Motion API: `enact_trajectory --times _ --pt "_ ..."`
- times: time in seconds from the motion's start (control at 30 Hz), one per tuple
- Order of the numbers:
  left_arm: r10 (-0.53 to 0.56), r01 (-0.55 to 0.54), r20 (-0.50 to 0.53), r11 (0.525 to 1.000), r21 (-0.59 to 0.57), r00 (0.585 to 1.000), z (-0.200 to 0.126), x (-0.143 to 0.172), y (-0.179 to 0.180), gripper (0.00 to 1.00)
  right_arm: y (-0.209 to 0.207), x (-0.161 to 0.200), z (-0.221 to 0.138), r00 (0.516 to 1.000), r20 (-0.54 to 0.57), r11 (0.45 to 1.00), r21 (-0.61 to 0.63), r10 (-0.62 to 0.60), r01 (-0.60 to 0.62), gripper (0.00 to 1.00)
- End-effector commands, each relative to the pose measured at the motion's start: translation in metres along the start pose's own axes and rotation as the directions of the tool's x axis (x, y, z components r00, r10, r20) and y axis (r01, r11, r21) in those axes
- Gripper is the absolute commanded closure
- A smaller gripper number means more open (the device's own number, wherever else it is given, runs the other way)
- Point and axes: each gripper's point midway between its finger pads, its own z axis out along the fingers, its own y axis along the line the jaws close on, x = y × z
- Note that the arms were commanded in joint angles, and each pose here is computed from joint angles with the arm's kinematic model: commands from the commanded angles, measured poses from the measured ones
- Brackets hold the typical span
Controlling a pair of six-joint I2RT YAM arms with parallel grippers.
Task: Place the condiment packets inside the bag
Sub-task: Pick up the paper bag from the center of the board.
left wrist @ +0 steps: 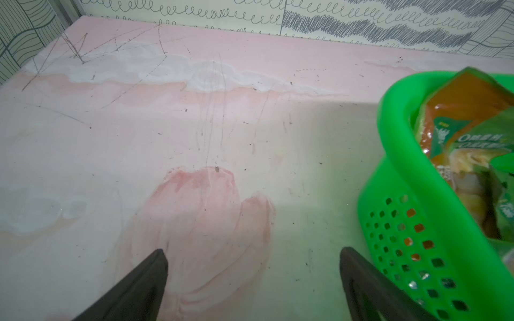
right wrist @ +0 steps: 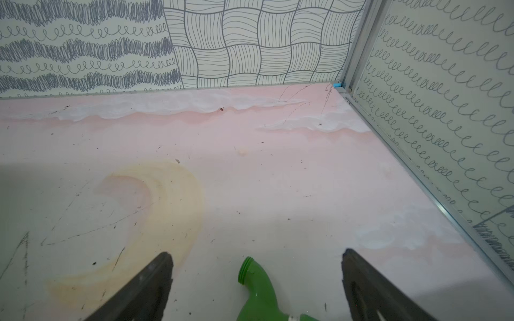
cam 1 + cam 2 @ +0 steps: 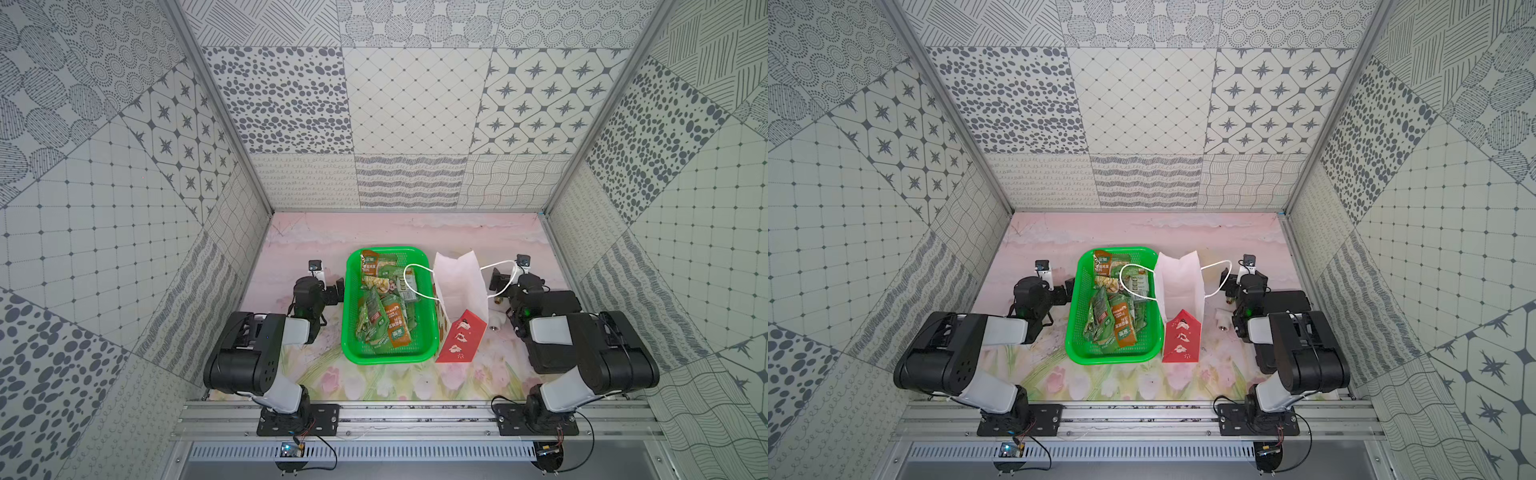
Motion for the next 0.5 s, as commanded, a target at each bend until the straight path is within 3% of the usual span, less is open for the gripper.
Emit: enact_trajectory --times 0.0,0.47 --pt "0.02 -0.02 0.033 1.0 0.01 0.999 0.001 -0.0105 -0.0025 0.01 -0.0001 -0.0078 -0.0003 0.999 0.038 1.0 0.004 0.015 -0.015 0.03" --pt "0.019 -0.02 0.034 1.0 0.011 0.999 0.0009 -0.0107 -0.0027 0.0 -0.0006 -0.0076 -0.0003 0.999 0.037 1.0 0.006 0.014 -0.014 0.03"
